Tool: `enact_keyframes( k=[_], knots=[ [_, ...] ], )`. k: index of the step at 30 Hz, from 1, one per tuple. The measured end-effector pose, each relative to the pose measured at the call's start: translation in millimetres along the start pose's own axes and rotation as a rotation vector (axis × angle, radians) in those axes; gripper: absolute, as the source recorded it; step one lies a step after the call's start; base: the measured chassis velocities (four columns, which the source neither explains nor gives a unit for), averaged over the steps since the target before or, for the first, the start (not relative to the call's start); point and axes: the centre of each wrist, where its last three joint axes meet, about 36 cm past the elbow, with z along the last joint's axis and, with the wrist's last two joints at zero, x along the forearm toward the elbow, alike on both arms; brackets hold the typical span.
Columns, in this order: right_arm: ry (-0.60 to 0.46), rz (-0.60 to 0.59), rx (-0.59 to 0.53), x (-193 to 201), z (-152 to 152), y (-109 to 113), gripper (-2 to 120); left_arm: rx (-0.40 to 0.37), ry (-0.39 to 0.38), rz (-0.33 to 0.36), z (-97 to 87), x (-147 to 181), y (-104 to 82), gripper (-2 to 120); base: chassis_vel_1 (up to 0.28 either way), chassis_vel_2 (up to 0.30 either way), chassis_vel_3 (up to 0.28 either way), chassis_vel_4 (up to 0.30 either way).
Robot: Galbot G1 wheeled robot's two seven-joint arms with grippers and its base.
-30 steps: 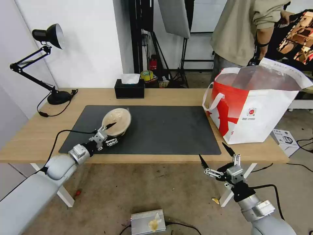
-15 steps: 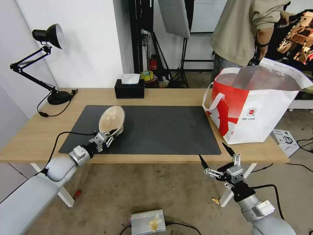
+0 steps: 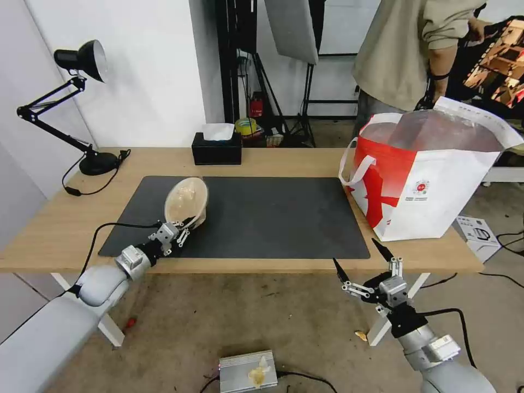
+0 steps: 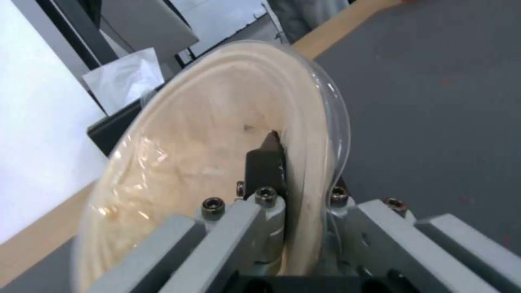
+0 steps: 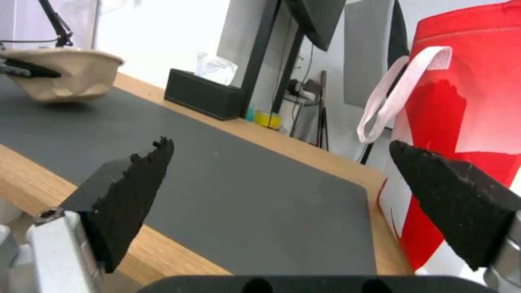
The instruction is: Pick up the trash from the table and place it into the takeout bag.
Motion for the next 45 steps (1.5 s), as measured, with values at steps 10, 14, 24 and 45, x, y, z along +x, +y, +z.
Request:
enact_keyframes(
  k=[10,14,24,45],
  knots=[
    [0.0,0.0,0.0,0.0,0.0,0.0,100,-0.019,-0.058,-0.016,-34.4,4.3,16.2,0,0.0,0.0,0.0,0.0],
    [0.0,0.0,0.0,0.0,0.0,0.0,100,-0.033,-0.086,-0.016,-50.6,1.1,22.1,0,0.0,0.0,0.0,0.0],
    [0.0,0.0,0.0,0.0,0.0,0.0,100,-0.083,-0.152,-0.003,-90.9,-6.9,29.9,0,0.0,0.0,0.0,0.0],
    [0.0,0.0,0.0,0.0,0.0,0.0,100,-0.148,-0.266,0.104,-145.2,-142.9,17.5,0,0.0,0.0,0.0,0.0]
  ],
)
